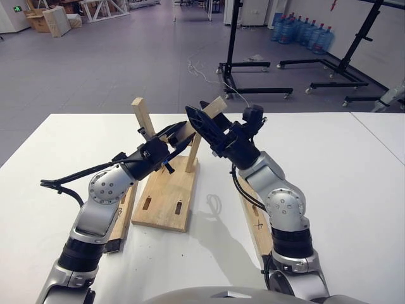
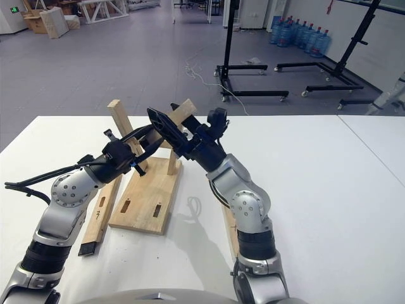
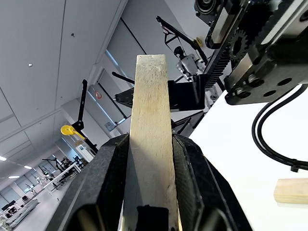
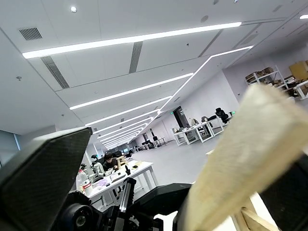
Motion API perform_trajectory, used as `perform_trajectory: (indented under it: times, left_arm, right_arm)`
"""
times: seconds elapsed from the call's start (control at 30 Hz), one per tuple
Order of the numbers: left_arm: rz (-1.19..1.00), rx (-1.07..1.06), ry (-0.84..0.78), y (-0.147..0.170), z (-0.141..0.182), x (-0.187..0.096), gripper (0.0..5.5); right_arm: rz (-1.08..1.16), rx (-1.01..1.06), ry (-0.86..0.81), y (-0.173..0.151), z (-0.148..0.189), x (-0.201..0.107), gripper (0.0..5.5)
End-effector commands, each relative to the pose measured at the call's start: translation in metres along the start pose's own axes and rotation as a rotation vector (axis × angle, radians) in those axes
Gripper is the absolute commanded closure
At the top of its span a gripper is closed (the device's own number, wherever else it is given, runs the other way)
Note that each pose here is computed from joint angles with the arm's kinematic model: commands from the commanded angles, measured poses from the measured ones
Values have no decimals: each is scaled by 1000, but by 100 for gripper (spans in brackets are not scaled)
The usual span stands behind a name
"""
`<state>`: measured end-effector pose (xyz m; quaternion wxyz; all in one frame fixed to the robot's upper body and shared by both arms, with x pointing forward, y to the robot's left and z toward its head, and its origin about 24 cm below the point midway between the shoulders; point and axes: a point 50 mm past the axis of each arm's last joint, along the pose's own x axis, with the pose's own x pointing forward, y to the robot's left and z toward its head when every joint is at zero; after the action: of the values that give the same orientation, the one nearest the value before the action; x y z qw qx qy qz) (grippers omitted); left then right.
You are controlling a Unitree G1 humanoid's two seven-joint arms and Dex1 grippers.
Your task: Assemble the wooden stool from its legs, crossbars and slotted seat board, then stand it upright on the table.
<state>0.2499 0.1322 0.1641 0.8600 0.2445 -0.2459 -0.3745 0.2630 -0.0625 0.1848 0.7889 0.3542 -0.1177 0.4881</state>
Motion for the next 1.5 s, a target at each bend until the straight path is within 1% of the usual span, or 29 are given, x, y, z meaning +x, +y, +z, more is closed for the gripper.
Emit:
perform_trajectory:
  times: [0.03, 0.1, 0.17, 0.3, 0.37, 0.53, 0.8, 0.87, 1.07, 1.13, 1.27, 1.3, 1.37, 1.43, 1.5]
  left_arm:
    - [-44, 20, -18, -3, 5, 5, 422]
    - [-36, 19, -19, -1, 5, 5, 422]
    - [-27, 18, -15, 0, 5, 5, 422]
    - [-11, 13, -2, 2, 2, 4, 422]
    - [-2, 6, 4, 2, 1, 4, 422]
    - [5, -10, 3, 0, 2, 2, 422]
    - [17, -22, 21, -1, 0, 0, 422]
    - [26, -24, 30, -1, -1, 0, 422]
    - [53, -48, 62, 0, -6, -2, 422]
    - [71, -70, 83, 1, -8, -3, 374]
    - [128, -87, 122, 6, -13, -7, 324]
    - [146, -92, 131, 8, -13, -9, 302]
    - [175, -109, 144, 11, -13, -17, 283]
    - [200, -124, 158, 12, -11, -25, 283]
    - [228, -104, 243, 11, -18, -37, 283]
  right_arm:
    - [-57, 28, -41, -7, 1, 5, 76]
    - [-60, 37, -45, -7, 0, 4, 109]
    - [-59, 43, -45, -7, 1, 4, 160]
    - [-77, 33, -38, -9, 1, 3, 232]
    - [-77, 34, -36, -9, 1, 2, 280]
    - [-69, 42, -38, -9, 2, 1, 357]
    - [-67, 55, -35, -8, 2, 0, 497]
    - [-70, 56, -34, -8, 2, -1, 510]
    - [-70, 47, -37, -7, 3, 0, 510]
    - [-68, 46, -40, -7, 4, 0, 510]
    - [-81, 28, -60, -9, 12, -2, 510]
    - [-98, 12, -63, -13, 16, -5, 510]
    - [-187, -33, -67, -22, 32, -19, 510]
    - [-230, -70, -44, -20, 44, -35, 511]
    - [-251, -59, -8, -14, 52, -55, 511]
